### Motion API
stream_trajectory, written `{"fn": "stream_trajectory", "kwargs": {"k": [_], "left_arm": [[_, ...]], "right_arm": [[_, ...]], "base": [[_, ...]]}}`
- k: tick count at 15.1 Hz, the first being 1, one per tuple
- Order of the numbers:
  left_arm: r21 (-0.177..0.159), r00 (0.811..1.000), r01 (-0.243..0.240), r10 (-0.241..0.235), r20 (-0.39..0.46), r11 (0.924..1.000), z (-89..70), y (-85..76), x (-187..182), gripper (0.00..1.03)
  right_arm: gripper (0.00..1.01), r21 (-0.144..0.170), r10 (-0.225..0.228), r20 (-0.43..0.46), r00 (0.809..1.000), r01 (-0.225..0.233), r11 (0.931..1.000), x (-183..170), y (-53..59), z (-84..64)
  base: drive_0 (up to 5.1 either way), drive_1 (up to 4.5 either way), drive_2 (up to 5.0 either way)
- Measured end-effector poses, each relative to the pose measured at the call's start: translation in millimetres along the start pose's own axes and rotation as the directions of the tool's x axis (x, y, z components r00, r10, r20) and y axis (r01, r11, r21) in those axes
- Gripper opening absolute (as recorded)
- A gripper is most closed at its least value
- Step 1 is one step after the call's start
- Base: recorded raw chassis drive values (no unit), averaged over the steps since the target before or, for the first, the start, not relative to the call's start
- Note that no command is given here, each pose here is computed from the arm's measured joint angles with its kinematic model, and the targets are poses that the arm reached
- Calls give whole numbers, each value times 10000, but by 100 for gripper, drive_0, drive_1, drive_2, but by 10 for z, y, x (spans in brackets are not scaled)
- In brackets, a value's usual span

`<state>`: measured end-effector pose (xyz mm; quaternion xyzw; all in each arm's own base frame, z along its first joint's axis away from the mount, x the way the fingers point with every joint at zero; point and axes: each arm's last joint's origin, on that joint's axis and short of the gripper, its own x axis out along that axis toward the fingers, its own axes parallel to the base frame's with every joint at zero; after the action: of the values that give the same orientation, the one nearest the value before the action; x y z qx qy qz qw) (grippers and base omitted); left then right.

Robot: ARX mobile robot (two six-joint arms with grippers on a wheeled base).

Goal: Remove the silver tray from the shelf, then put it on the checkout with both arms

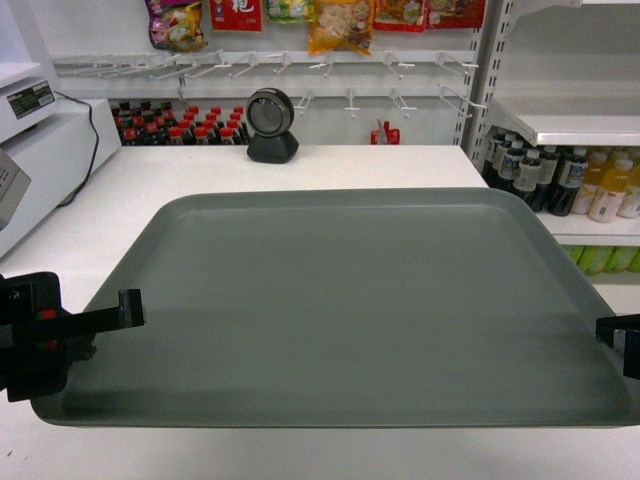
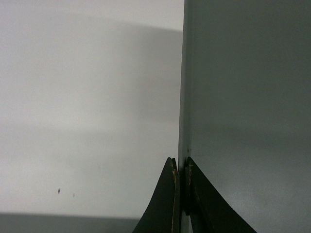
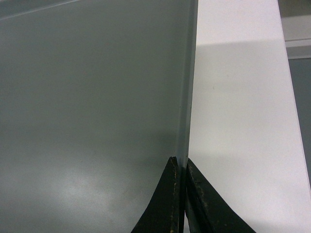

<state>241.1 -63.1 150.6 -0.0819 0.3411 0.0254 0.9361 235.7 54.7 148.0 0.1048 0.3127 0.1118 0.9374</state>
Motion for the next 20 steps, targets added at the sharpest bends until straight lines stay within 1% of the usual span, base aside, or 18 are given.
{"fn": "stream_trajectory", "kwargs": {"k": [4, 5, 6, 7, 8, 9, 11, 12, 13, 14, 15, 16, 17, 18, 19, 20], "left_arm": [[-3, 10000, 5, -5, 14, 10000, 1, -2, 7, 3], [41, 9987, -470, 471, -211, 9989, -11, -20, -2, 3], [-315, 9923, -1181, 1191, 338, 9925, 195, -50, 79, 3], [-618, 9924, -1004, 1044, 647, 9930, 347, -31, 154, 3], [-660, 9921, -854, 909, 862, 9942, 511, 1, 279, 3], [-531, 9927, -783, 827, 880, 9955, 621, 35, 444, 3], [-261, 9981, -503, 512, 339, 9984, 730, 112, 856, 3], [-234, 9994, -328, 331, 116, 9992, 774, 134, 1113, 3], [-285, 9997, -184, 179, -167, 9994, 790, 152, 1397, 3], [-266, 9982, -391, 379, -465, 9989, 746, 166, 1602, 3], [-184, 9958, -518, 502, -766, 9985, 689, 167, 1723, 3], [-95, 9921, -639, 625, -1090, 9979, 612, 164, 1814, 3], [-30, 9908, -707, 699, -1161, 9975, 590, 147, 1864, 3], [-3, 9912, -717, 712, -1115, 9974, 622, 137, 1886, 3], [-58, 9897, -825, 812, -1181, 9966, 622, 136, 1911, 10], [-275, 9888, -843, 803, -1256, 9961, 594, 133, 1929, 25]], "right_arm": [[2, 1, -2, -7, 10000, 2, 10000, 7, -1, -2], [2, -2, 41, -50, 10000, -41, 10000, 7, 0, -6], [2, -312, 1121, 844, 9901, -1098, 9935, 104, 10, 48], [2, -352, 1361, 890, 9867, -1335, 9904, 188, 32, 136], [3, -429, 1460, 962, 9846, -1424, 9889, 315, 58, 245], [3, -462, 1451, 863, 9856, -1415, 9889, 472, 79, 340], [3, -379, 1372, 402, 9897, -1357, 9900, 857, 86, 452], [3, -329, 1253, 176, 9920, -1247, 9916, 1098, 75, 496], [3, -326, 1121, -144, 9936, -1125, 9931, 1391, 60, 537], [3, -504, 925, -438, 9947, -947, 9942, 1622, 78, 529], [3, -662, 694, -704, 9951, -741, 9951, 1764, 72, 483], [3, -779, 393, -1010, 9941, -473, 9958, 1889, 39, 398], [3, -1049, 51, -1194, 9928, -177, 9943, 1997, 24, 292], [3, -1223, -152, -1182, 9929, 6, 9925, 2041, 36, 249], [8, -1487, -226, -1041, 9943, 69, 9889, 2054, 52, 257], [23, -1834, -51, -985, 9951, -131, 9830, 2058, 116, 247]], "base": [[6, 420, -407], [6, 420, -407], [6, 420, -407], [6, 420, -407], [6, 420, -407], [6, 420, -407], [6, 420, -407], [6, 420, -407], [6, 420, -407], [6, 420, -407], [6, 420, -407], [6, 420, -407], [6, 420, -407], [6, 420, -407], [6, 420, -407], [6, 420, -407]]}}
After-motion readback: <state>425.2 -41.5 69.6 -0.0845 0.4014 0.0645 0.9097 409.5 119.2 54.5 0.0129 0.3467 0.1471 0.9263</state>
